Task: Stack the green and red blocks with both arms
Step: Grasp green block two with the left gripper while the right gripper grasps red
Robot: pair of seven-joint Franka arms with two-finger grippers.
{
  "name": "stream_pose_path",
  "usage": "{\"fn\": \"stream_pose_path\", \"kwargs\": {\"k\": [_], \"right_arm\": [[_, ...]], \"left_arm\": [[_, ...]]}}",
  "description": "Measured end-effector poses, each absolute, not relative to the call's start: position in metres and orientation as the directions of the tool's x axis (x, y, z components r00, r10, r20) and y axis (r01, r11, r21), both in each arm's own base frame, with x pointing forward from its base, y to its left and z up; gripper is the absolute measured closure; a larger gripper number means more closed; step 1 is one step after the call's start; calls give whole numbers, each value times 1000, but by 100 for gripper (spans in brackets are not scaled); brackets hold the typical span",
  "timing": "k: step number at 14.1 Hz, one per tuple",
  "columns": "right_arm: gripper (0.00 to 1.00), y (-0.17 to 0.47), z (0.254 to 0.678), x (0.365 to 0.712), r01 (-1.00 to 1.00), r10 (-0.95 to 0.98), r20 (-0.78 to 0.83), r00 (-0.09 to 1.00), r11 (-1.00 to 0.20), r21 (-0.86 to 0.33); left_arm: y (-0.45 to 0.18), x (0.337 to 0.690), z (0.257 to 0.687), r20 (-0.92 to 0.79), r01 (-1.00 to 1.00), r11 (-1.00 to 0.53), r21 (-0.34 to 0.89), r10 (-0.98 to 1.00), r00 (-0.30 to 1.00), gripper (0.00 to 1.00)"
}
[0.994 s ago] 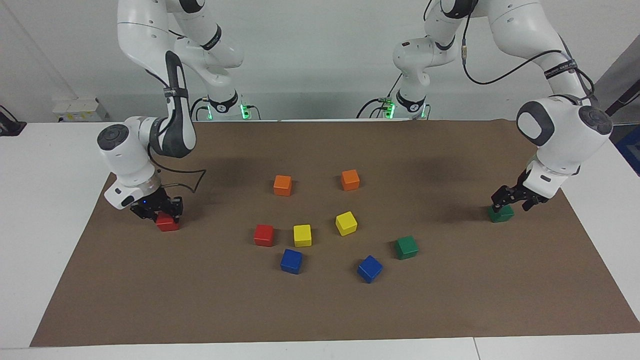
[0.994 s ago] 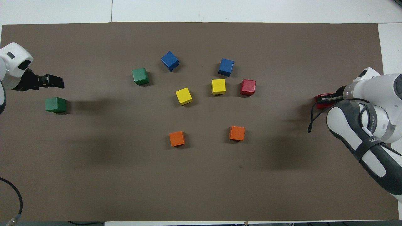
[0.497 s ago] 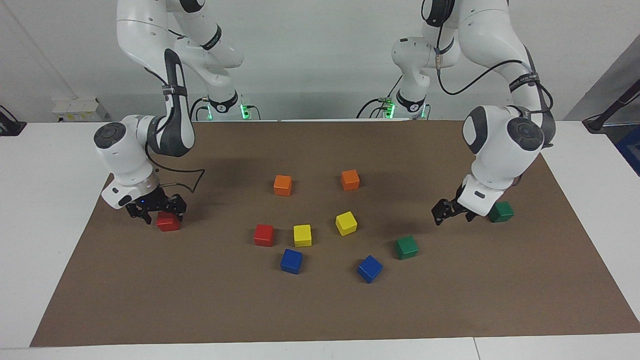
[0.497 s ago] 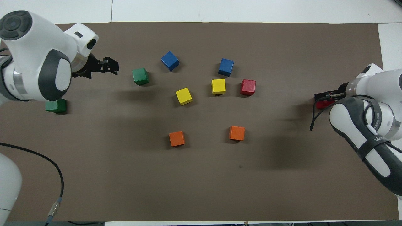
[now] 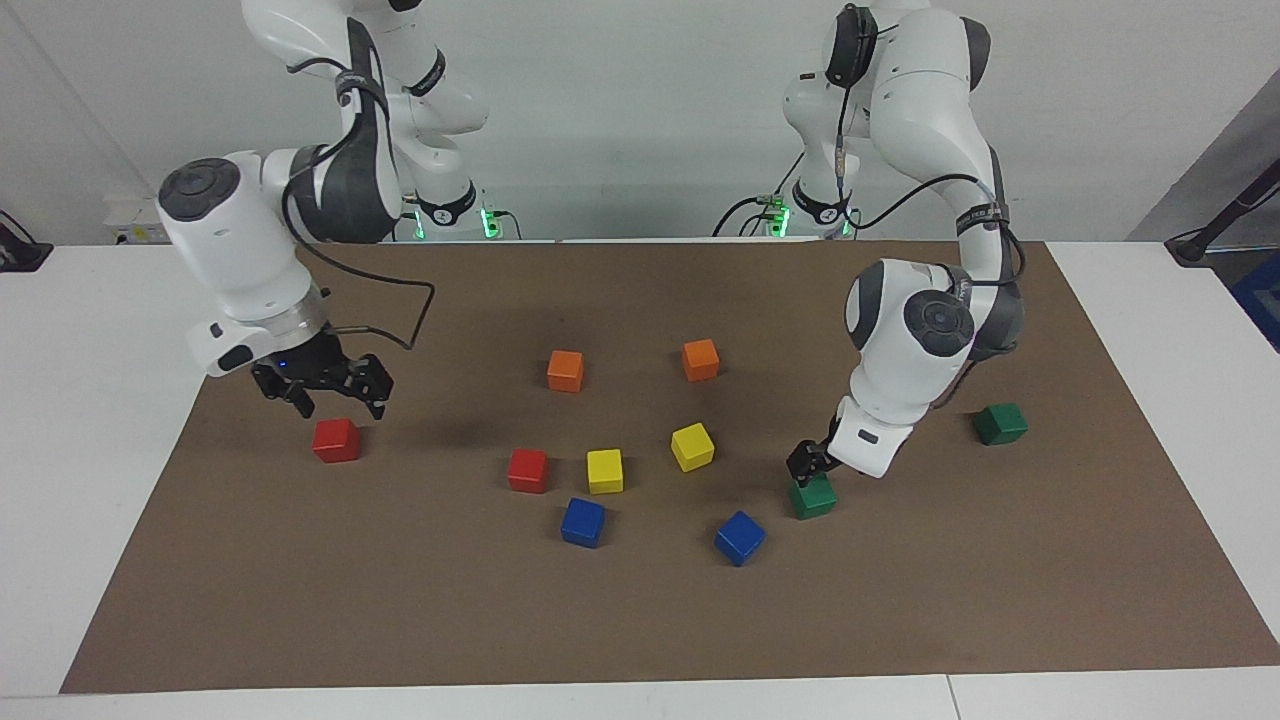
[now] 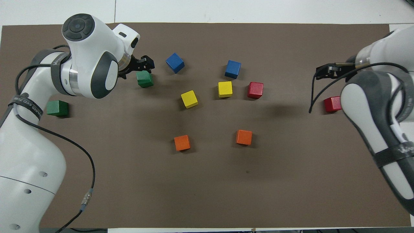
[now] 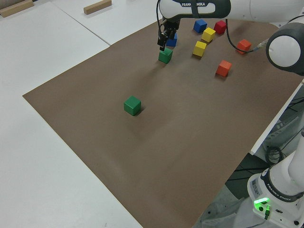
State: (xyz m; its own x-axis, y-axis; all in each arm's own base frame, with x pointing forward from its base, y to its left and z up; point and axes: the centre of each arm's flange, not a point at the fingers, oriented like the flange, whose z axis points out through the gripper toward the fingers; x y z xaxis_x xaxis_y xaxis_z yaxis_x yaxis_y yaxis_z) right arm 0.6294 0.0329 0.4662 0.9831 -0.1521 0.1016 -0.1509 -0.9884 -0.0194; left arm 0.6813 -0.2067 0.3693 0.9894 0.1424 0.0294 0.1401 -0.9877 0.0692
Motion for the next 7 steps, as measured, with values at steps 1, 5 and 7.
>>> {"fn": "stream_pose_path", "kwargs": {"k": [1, 5, 7], "right_arm": [[0, 65, 461, 630, -191, -190, 109, 976, -982, -3], [0, 151, 440, 636, -250, -247, 132, 960, -968, 6], [0, 167, 428, 641, -267, -265, 133, 955, -964, -1]], "left_arm": [[-206, 683, 366, 33, 142, -987, 70, 144, 989, 0], [-209, 688, 351, 62, 140, -987, 75, 145, 988, 0], [-212, 688, 340, 60, 141, -987, 72, 146, 987, 0]]}}
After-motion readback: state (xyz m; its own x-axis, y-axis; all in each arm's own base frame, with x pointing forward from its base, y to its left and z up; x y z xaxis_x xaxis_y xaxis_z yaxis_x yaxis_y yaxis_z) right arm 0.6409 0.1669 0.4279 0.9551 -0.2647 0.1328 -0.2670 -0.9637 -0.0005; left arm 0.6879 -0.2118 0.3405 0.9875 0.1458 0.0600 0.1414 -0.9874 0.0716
